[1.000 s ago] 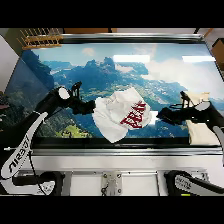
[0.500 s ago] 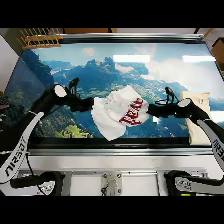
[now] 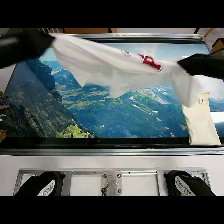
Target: Fold the clothes and pants, and hang the long-sleeved shirts on hangers.
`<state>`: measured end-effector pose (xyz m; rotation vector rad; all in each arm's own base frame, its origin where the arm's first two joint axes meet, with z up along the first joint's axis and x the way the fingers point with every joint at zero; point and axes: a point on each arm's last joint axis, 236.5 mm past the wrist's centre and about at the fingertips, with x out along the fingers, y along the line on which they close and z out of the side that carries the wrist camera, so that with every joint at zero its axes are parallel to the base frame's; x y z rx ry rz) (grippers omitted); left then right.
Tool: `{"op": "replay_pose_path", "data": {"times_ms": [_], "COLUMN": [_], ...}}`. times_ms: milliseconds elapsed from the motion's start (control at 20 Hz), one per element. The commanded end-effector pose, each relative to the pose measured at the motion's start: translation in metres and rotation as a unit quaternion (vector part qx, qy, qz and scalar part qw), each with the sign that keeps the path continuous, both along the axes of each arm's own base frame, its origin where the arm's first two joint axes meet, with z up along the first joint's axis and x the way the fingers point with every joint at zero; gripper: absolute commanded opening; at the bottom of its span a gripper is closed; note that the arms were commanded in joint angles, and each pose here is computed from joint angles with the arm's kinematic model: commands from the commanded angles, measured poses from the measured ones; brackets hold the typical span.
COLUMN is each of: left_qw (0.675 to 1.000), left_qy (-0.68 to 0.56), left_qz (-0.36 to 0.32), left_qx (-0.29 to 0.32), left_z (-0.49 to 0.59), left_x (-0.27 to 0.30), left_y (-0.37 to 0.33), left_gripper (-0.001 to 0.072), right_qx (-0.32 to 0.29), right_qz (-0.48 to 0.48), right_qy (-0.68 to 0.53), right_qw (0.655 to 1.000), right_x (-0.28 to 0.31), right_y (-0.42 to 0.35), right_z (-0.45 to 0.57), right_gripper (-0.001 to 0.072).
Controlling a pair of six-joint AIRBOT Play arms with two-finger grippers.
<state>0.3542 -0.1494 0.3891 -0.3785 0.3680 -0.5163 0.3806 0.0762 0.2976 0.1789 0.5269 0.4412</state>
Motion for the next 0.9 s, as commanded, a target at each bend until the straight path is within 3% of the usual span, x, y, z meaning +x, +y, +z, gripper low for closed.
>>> {"op": "replay_pose_path", "data": {"times_ms": [0, 200, 350, 600, 750, 800, 850], "left_qw": [0.991, 0.978, 0.974, 0.998, 0.989, 0.981, 0.971], "left_qy": [-0.134, -0.203, -0.218, -0.045, 0.105, 0.154, 0.202], "left_qz": [-0.011, -0.011, -0.008, 0.02, 0.039, 0.042, 0.045], "left_qx": [-0.023, -0.049, -0.054, 0.041, 0.094, 0.108, 0.122], "left_z": [0.097, 0.136, 0.143, 0.041, -0.076, -0.12, -0.165], "left_x": [-0.092, -0.147, -0.156, -0.06, 0.011, 0.025, 0.035], "left_y": [0.006, 0.014, 0.017, 0.017, 0.02, 0.021, 0.022], "left_gripper": [0.0004, 0.0004, 0.0004, 0.0004, 0.0004, 0.0004, 0.0004], "right_qx": [0.0, 0.017, 0.034, 0.059, 0.051, 0.051, 0.044], "right_qz": [-0.007, -0.003, 0.008, 0.054, 0.056, 0.047, 0.046], "right_qy": [-0.093, -0.078, 0.016, 0.167, 0.214, 0.23, 0.244], "right_qw": [0.996, 0.997, 0.999, 0.983, 0.974, 0.971, 0.968], "right_x": [-0.074, -0.122, -0.14, -0.118, -0.074, -0.057, -0.045], "right_y": [0.011, 0.023, 0.031, 0.058, 0.071, 0.071, 0.069], "right_z": [0.084, 0.09, 0.057, -0.035, -0.115, -0.143, -0.167], "right_gripper": [0.0014, 0.0015, 0.0015, 0.0015, 0.0021, 0.0107, 0.0342]}}
